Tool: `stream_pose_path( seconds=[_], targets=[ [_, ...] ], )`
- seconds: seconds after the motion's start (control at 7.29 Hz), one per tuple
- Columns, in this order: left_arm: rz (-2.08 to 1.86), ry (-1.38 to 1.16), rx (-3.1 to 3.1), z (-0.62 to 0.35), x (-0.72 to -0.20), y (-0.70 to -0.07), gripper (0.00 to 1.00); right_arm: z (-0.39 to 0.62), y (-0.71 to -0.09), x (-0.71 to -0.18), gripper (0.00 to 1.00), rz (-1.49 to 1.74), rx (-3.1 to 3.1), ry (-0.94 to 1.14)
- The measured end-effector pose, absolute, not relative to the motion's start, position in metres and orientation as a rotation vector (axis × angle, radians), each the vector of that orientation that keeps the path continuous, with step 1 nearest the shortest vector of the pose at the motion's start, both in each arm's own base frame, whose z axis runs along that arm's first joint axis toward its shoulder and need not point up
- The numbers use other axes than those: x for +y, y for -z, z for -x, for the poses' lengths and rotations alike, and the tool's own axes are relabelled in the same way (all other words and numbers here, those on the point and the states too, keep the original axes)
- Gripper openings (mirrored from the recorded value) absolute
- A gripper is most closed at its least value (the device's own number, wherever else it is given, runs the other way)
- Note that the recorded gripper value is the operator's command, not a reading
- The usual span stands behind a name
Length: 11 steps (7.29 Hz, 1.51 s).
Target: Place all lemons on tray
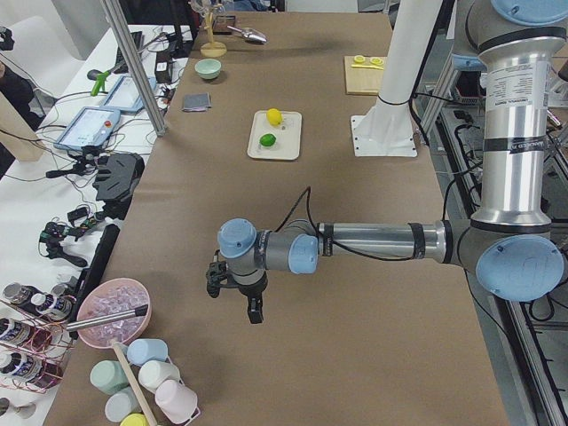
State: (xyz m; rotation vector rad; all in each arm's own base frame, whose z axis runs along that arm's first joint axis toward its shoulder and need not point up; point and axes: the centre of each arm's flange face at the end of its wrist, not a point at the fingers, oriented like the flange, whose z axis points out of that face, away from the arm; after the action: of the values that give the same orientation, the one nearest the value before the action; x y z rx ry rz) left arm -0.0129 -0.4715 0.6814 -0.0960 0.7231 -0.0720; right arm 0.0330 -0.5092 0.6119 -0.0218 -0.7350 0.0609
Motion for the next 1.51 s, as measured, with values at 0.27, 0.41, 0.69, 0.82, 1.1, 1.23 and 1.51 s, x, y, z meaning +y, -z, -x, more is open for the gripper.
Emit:
stream_pose_path(
  seconds=[0.27,0.41,0.69,0.82,1.1,1.23,1.51],
  targets=[
    [0.115,0.102,0.748,0.045,-0.462,-0.707,0.98,-0.033,-0.612,-0.510,1.00,0.021,-0.736,-0.059],
    [0.134,0.121,0.761,0.057,-0.460,-0.712,0.98,-0.033,-0.612,-0.510,1.00,0.021,-0.736,-0.058],
    [0.157,0.142,0.768,0.065,-0.464,-0.701,0.98,-0.033,-0.613,-0.509,1.00,0.022,-0.736,-0.057],
    [0.174,0.150,0.769,0.066,-0.471,-0.685,0.98,-0.033,-0.614,-0.509,1.00,0.022,-0.736,-0.053],
    [0.193,0.136,0.771,0.069,-0.483,-0.668,0.98,-0.033,-0.615,-0.508,1.00,0.022,-0.735,-0.049],
    [0.193,0.127,0.773,0.070,-0.483,-0.668,0.98,-0.033,-0.616,-0.507,0.99,0.023,-0.736,-0.050],
    [0.192,0.122,0.774,0.070,-0.484,-0.668,0.98,-0.033,-0.616,-0.505,0.99,0.024,-0.737,-0.050]
  ],
)
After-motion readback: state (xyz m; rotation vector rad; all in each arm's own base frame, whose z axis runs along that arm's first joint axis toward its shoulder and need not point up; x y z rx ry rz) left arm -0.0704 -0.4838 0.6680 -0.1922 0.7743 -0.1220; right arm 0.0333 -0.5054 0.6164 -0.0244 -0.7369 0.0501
